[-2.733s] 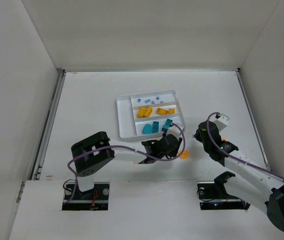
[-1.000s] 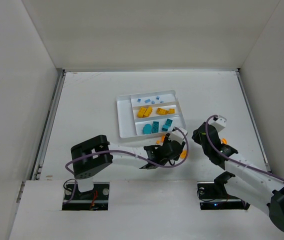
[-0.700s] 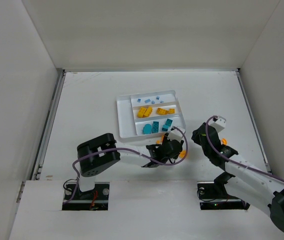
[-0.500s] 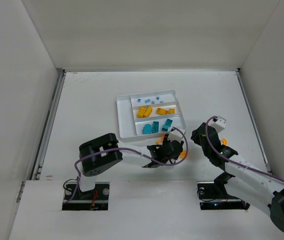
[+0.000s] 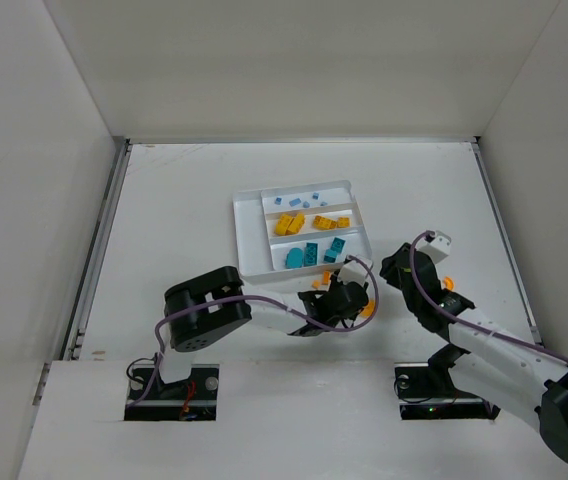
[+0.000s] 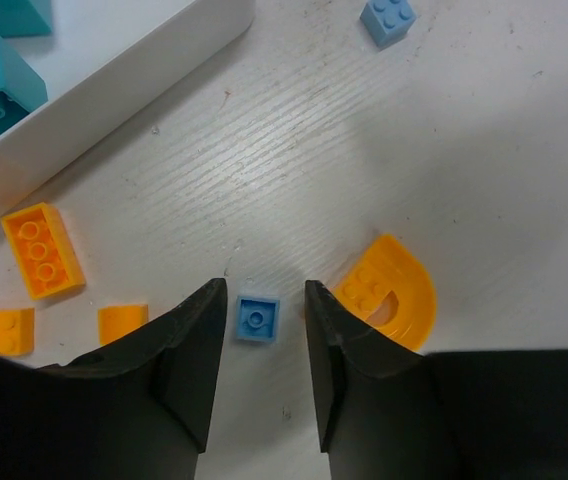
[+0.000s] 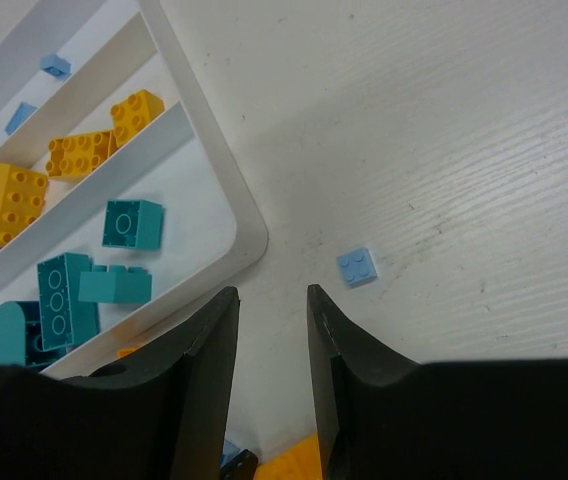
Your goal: Sort the legos into containers by color
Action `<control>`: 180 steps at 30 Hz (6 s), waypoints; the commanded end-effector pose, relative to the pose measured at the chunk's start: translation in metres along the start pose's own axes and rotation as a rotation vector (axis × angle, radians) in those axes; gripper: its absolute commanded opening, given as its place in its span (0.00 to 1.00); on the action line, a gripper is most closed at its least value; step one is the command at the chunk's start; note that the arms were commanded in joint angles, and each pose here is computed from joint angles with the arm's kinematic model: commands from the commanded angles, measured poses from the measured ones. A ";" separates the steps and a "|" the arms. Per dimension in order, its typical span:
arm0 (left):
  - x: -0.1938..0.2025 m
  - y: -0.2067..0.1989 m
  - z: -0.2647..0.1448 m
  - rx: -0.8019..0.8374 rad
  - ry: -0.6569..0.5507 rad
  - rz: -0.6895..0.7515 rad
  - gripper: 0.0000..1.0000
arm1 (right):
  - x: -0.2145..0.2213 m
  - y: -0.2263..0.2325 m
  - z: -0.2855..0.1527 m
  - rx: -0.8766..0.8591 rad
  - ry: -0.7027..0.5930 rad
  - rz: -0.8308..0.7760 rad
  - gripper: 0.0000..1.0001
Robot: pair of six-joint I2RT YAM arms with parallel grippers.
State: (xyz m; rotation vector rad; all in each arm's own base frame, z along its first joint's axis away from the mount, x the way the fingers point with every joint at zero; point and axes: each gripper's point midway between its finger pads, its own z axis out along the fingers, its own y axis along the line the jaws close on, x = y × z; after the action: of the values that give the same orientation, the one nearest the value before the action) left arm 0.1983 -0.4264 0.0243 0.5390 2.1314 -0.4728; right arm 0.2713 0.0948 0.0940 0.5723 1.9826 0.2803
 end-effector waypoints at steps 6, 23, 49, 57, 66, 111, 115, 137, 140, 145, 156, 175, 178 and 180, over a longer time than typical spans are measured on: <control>-0.005 -0.008 -0.005 0.011 0.001 -0.009 0.19 | -0.004 0.009 -0.001 -0.042 -0.022 0.007 0.40; -0.101 0.045 -0.027 -0.080 -0.209 -0.143 0.13 | -0.012 0.005 -0.005 -0.063 -0.072 0.055 0.39; -0.221 0.234 0.100 -0.339 -0.272 -0.372 0.15 | -0.016 0.019 -0.025 -0.220 -0.087 0.128 0.26; -0.208 0.231 0.105 -0.342 -0.246 -0.354 0.38 | -0.024 0.015 -0.029 -0.225 -0.126 0.158 0.44; -0.224 0.152 0.062 -0.209 -0.318 -0.288 0.38 | -0.055 0.012 -0.041 -0.208 -0.205 0.205 0.51; -0.080 -0.064 0.091 0.055 -0.110 -0.067 0.42 | -0.163 0.029 -0.079 -0.272 -0.395 0.254 0.41; -0.081 -0.060 0.092 0.024 -0.125 -0.049 0.41 | -0.162 0.031 -0.078 -0.280 -0.391 0.244 0.41; -0.071 -0.062 0.087 0.011 -0.121 0.037 0.12 | -0.157 0.038 -0.075 -0.337 -0.386 0.240 0.41; -0.082 -0.066 0.068 0.044 -0.150 0.024 0.12 | -0.157 0.036 -0.076 -0.334 -0.392 0.241 0.41; -0.101 -0.070 0.035 0.088 -0.208 -0.018 0.12 | -0.157 0.032 -0.077 -0.326 -0.405 0.243 0.41; -0.152 0.006 -0.021 0.031 -0.319 -0.172 0.12 | -0.148 0.031 -0.063 -0.307 -0.371 0.237 0.41; -0.215 0.244 0.064 -0.269 -0.311 -0.449 0.13 | -0.113 0.050 -0.026 -0.296 -0.245 0.174 0.41; -0.209 0.258 0.073 -0.295 -0.290 -0.453 0.13 | -0.108 0.054 -0.023 -0.298 -0.227 0.166 0.41; -0.204 0.262 0.076 -0.306 -0.277 -0.454 0.14 | -0.105 0.056 -0.021 -0.298 -0.215 0.153 0.42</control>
State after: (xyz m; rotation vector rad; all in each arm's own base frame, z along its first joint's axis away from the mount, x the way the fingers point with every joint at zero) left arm 0.4846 -0.2875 0.0921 -0.1708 2.0371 -0.3983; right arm 0.3019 0.0840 0.1928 0.5717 1.7056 0.5480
